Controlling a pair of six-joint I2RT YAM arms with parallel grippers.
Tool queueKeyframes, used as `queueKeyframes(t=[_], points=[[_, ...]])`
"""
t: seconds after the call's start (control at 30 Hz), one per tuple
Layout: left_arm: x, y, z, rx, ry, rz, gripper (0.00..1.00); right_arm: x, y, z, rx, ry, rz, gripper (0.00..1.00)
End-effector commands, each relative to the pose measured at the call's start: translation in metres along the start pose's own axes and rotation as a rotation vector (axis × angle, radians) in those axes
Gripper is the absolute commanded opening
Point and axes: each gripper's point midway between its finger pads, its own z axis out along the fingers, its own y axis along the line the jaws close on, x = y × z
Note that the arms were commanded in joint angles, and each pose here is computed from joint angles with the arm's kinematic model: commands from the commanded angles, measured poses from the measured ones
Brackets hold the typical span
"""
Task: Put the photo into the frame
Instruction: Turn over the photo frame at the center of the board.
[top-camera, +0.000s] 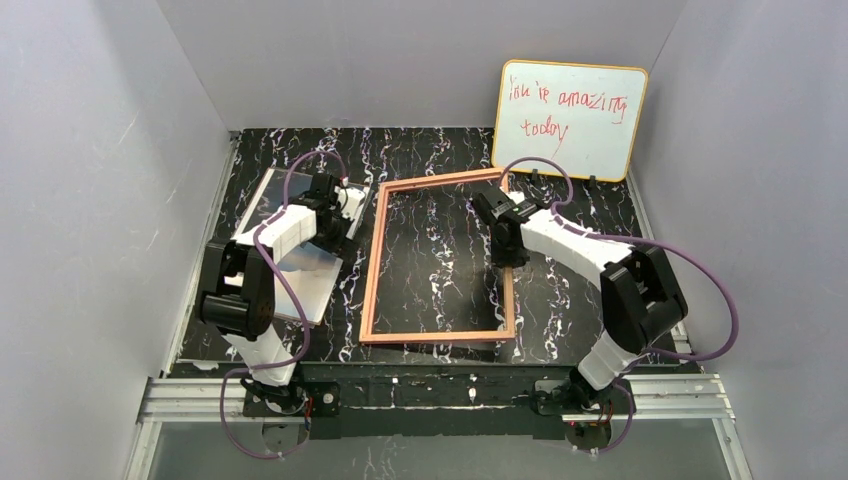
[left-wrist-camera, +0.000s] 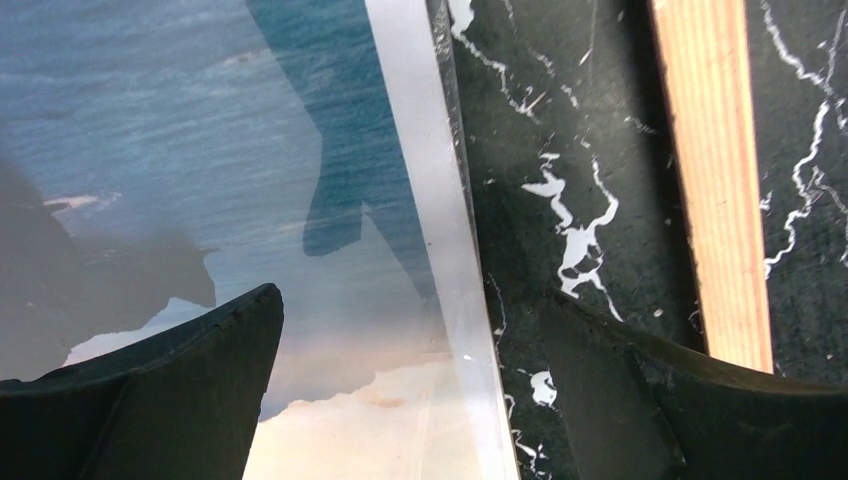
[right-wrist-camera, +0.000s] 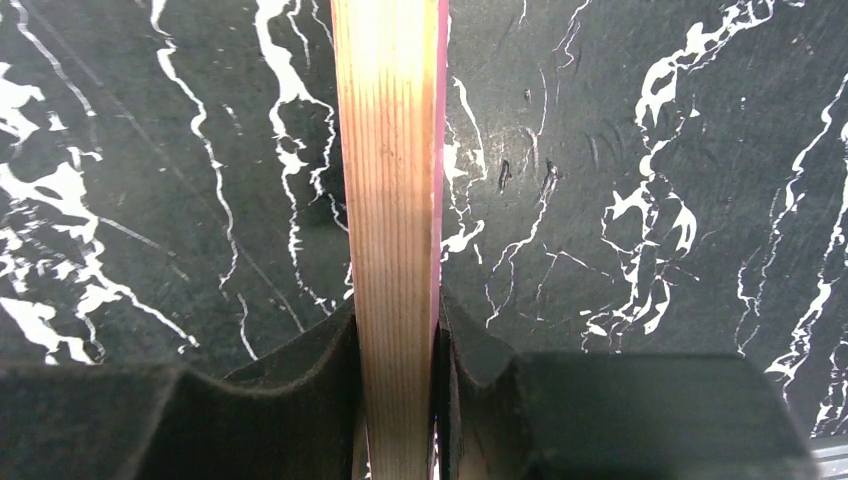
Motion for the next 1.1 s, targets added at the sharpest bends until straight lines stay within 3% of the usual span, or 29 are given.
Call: queueKeyframes(t=[0.0, 0.27, 0.57, 0.87, 1.07], points=[[-0.013, -0.002, -0.003, -0.042, -0.042, 0.012, 0.98, -0.014, 0.007, 0.014, -0.028, -0.07, -0.001, 0.01], [-0.013, -0.009, 0.006, -0.048, -0.023, 0.037, 0.98, -0.012, 0.016, 0.039, -0.07, -0.047, -0.098, 0.04], [-0.008, -0.008, 0.008, -0.059, -0.012, 0.061, 0.98, -0.012, 0.0, 0.072, -0.024, 0.037, -0.061, 0.05], [-0.011, -0.01, 0.006, -0.045, -0.021, 0.065, 0.98, -0.019, 0.011, 0.076, -0.103, 0.051, -0.091, 0.31], [-0.009, -0.012, 0.006, -0.034, -0.014, 0.068, 0.98, -0.026, 0.019, 0.07, -0.149, 0.044, -0.117, 0.56]])
